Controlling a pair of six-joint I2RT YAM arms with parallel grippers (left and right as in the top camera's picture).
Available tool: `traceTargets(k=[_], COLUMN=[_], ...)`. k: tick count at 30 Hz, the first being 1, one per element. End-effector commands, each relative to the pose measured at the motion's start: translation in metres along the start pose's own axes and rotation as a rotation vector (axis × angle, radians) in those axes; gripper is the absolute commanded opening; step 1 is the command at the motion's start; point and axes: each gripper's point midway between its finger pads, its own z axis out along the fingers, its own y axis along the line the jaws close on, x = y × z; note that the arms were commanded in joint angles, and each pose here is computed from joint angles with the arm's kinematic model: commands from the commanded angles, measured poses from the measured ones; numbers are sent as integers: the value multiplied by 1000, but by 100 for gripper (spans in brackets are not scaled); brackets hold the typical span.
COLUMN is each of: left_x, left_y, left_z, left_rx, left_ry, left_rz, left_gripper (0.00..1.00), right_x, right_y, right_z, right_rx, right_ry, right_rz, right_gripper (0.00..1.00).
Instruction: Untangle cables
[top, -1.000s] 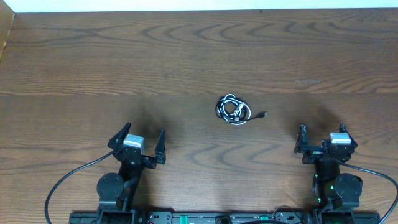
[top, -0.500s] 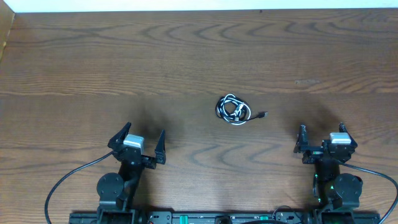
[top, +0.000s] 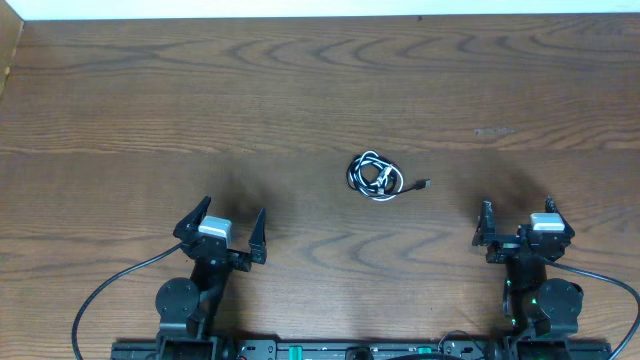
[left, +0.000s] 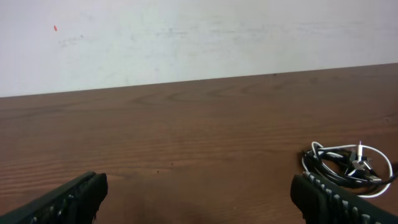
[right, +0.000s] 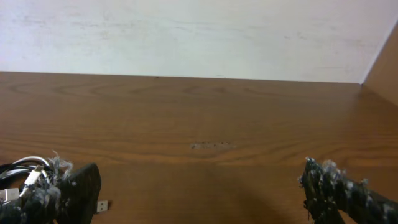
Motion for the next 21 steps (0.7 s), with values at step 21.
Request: traceTargets(k=[21], left_x=[14], left_y=[0], left_z=[1], left_rx=[-3], left_ry=[42], left_rz=[-148], left_gripper=[98], right_x=[-6], right_y=[-6], right_z=[0], right_rx=[32], right_ry=[-27], right_rz=[91], right_gripper=[99])
